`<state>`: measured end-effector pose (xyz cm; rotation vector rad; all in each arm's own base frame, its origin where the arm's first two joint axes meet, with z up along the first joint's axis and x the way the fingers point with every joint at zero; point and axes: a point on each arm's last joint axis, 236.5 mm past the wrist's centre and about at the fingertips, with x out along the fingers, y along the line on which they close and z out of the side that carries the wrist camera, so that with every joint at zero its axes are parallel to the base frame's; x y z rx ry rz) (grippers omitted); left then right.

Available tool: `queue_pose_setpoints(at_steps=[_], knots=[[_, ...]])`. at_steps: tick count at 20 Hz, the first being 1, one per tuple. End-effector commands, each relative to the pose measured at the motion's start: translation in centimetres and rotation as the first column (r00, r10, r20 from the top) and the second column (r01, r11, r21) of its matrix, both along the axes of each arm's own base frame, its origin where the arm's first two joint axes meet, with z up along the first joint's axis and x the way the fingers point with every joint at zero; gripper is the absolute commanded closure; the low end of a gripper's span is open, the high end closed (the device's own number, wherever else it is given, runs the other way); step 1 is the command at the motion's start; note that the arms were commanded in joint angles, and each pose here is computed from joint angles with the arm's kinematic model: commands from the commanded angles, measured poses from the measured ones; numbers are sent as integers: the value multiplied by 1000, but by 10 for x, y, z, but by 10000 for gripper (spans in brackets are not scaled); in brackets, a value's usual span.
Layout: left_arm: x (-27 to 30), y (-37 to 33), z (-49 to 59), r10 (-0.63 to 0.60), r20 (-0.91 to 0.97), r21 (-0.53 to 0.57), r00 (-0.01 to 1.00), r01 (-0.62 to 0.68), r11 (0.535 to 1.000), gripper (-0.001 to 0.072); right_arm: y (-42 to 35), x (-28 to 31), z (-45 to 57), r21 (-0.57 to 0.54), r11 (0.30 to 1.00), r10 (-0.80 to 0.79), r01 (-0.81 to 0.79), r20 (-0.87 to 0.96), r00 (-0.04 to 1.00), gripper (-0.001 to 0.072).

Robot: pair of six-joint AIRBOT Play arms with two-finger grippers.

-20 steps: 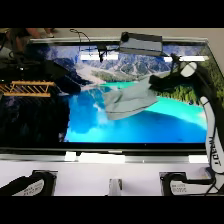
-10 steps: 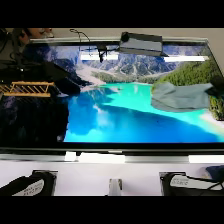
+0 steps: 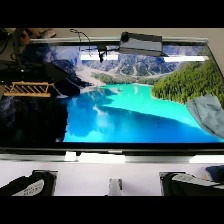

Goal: Fold the shirts.

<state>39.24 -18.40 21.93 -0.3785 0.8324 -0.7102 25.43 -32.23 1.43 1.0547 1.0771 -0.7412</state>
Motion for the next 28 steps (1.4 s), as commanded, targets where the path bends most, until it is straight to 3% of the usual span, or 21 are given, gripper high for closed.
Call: queue_pose_setpoints(at_steps=[1,3,8,18,19,20,21,23,24,25,26,28], knots=[[-1,-1,-1,-4,-2,1,1000,4,1000,672,39,-49,-44,179,984,7,19,-144,990,694],[-2,-3,-1,-11,-2,1,1000,11,1000,672,56,-65,-56,231,973,55,-8,-198,979,694],[-3,-5,0,-14,-1,1,1000,14,1000,672,40,-99,-55,145,989,61,-13,-329,943,694],[-2,-5,0,-14,0,1,1000,14,1000,672,43,-149,-82,135,989,120,-60,-497,859,688],[-2,-5,0,-14,0,1,1000,14,1000,672,41,-149,-81,128,990,121,-65,-501,857,532],[-3,-5,0,-14,0,1,1000,14,1000,672,39,-145,-80,127,987,145,-95,-486,862,206],[-2,-5,0,-13,1,1,1000,13,1000,672,39,-137,-76,130,985,163,-116,-459,874,86],[-1,-4,0,-8,3,2,1000,8,1000,673,30,-109,-59,83,987,162,-141,-401,902,85],[-2,0,-3,-10,8,43,1000,9,999,675,20,-89,-42,22,983,174,-180,-386,906,85],[-1,11,-13,19,2,151,1000,-19,988,676,9,-63,-18,-63,972,189,-226,-363,912,85],[4,27,-21,86,4,272,996,-84,959,676,0,-32,7,-160,947,212,-277,-333,919,85],[24,63,-18,194,103,471,976,-219,854,676,0,49,68,-375,852,295,-366,-234,926,86]])
